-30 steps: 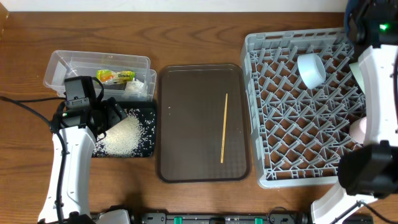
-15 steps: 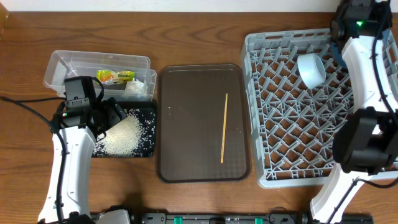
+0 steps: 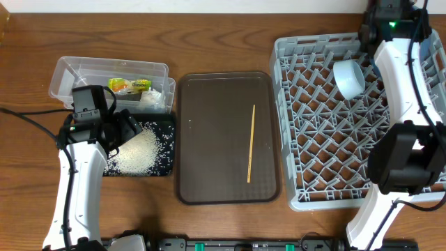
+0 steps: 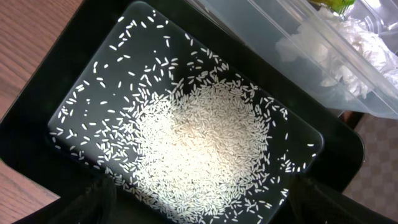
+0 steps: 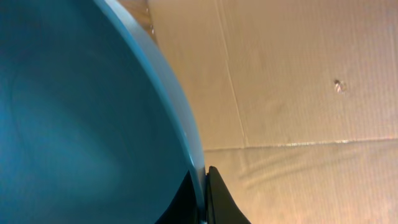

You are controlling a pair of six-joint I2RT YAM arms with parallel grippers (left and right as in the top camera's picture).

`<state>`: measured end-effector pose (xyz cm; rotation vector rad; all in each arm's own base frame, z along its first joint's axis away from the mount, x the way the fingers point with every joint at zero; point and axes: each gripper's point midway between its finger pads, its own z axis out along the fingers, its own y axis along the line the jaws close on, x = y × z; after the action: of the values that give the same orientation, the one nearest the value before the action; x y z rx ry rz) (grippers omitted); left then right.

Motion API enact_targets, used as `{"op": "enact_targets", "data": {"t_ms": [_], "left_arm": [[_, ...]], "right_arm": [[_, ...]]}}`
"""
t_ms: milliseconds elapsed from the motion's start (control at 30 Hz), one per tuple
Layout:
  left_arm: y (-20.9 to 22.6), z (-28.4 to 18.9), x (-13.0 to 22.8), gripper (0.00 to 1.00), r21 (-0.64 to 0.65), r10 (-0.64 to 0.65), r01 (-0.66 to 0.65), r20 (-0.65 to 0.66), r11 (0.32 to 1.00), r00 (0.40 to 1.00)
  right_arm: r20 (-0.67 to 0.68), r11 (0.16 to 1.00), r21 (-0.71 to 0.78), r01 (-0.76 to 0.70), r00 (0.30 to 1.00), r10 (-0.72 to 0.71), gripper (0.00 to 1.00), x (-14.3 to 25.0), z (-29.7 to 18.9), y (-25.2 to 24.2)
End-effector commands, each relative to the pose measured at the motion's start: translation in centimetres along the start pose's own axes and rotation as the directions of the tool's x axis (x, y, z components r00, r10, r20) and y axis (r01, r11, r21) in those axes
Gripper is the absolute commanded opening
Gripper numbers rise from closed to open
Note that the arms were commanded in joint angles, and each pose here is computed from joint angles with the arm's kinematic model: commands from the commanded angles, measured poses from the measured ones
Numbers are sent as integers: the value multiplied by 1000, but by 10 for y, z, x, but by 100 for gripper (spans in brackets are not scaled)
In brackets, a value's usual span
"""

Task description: Sort waste into correct bins and load items into the dishwasher rack

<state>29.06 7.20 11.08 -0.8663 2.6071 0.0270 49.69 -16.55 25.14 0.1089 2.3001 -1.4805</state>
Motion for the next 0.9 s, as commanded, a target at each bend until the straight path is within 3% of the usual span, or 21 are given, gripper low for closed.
{"op": "enact_targets", "data": {"t_ms": [0,167,367,533,733,867], "left_arm": [[2,-3,-5,91,-7,-5,6,17,1000,1000],[2,-3,-5,91,-7,-5,5,17,1000,1000],[2,-3,-5,91,-7,-5,5,16,1000,1000],[2,-3,-5,91,-7,-5,6,17,1000,1000],[1,-4,-5,91,-7,-6,6,17,1000,1000],[2,-3,-5,91,-7,-5,6,17,1000,1000]], "right_arm": [[-18,996,-74,42,999,-44,1,10,-7,31],[-85,994,-108,32,996,-41,1,32,-13,41],[-152,958,-279,71,981,-117,5,60,-25,69],[-166,958,-283,54,981,-104,10,63,-27,69],[-134,963,-270,-2,990,-35,29,55,-37,46],[-78,949,-294,-112,993,93,43,41,-55,14]]}}
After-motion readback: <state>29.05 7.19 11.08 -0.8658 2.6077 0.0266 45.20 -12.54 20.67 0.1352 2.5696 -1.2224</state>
